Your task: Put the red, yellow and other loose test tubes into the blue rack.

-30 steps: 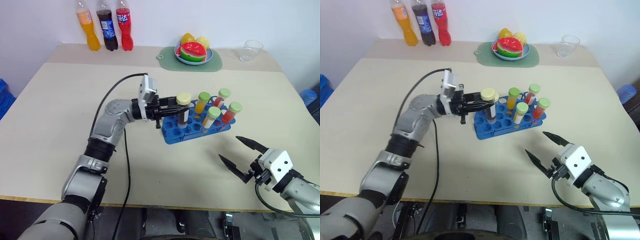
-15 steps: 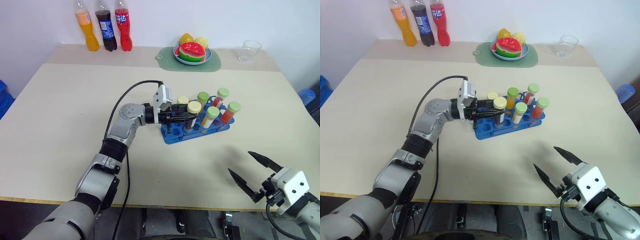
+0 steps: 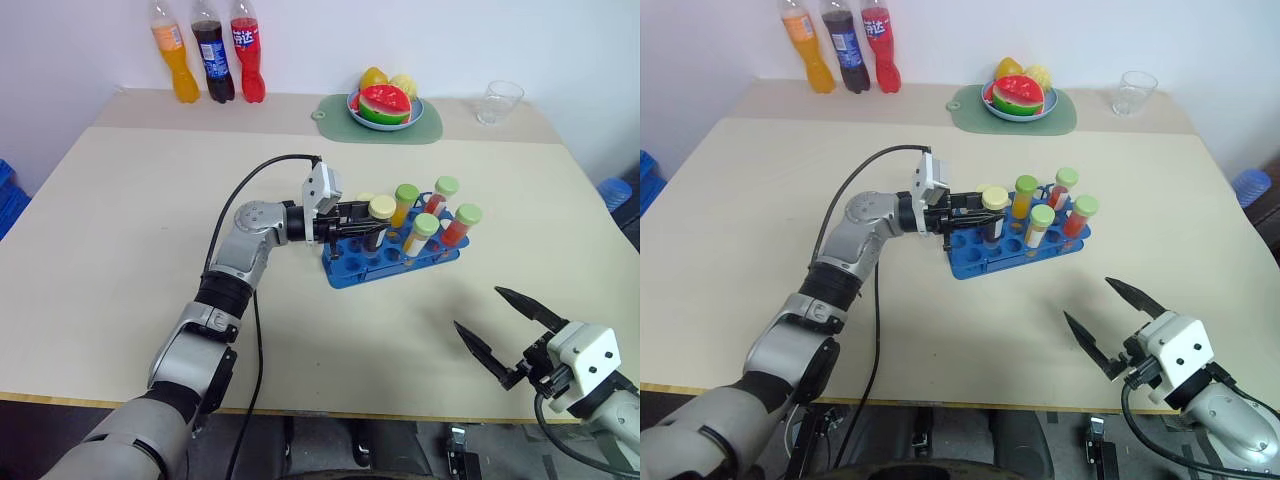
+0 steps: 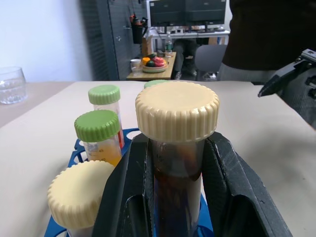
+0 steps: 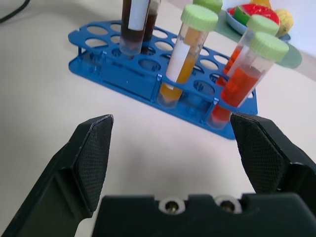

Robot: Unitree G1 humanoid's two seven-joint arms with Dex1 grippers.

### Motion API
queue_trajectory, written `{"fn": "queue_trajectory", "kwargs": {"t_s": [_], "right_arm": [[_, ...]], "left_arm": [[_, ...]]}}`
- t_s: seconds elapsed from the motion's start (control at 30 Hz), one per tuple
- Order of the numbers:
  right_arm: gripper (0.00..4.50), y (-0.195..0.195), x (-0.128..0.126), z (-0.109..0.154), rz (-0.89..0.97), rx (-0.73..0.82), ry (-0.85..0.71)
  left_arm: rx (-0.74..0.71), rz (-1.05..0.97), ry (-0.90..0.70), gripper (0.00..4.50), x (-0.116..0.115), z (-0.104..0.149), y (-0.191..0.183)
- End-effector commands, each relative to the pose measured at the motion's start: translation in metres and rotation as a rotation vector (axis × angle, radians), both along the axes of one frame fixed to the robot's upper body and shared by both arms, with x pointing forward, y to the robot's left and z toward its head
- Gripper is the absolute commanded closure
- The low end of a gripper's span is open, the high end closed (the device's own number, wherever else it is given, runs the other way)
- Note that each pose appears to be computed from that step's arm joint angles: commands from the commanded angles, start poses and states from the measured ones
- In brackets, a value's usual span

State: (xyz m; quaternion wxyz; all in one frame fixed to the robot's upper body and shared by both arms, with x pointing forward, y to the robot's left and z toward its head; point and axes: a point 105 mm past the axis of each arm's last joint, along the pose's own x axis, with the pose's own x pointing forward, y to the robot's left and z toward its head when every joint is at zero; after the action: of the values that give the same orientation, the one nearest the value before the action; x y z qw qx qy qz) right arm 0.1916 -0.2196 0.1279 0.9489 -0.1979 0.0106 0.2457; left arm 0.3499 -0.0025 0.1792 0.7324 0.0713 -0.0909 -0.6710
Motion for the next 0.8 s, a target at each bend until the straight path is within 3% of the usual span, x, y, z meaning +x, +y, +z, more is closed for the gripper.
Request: {"fn": "queue_trajectory", "kwargs": {"t_s": [0.03, 0.8], "right_arm": [[0.29, 0.005, -0.001, 0.01, 0.023, -0.004, -0.036], [0.29, 0.007, 0.003, 0.011, 0.027, -0.006, -0.046]], "left_arm": [[0.019, -0.032, 0.024, 3.74, -0.006, -0.008, 0.0], [0.055, -0.073, 0.041, 3.74, -0.012, -0.023, -0.017]]}}
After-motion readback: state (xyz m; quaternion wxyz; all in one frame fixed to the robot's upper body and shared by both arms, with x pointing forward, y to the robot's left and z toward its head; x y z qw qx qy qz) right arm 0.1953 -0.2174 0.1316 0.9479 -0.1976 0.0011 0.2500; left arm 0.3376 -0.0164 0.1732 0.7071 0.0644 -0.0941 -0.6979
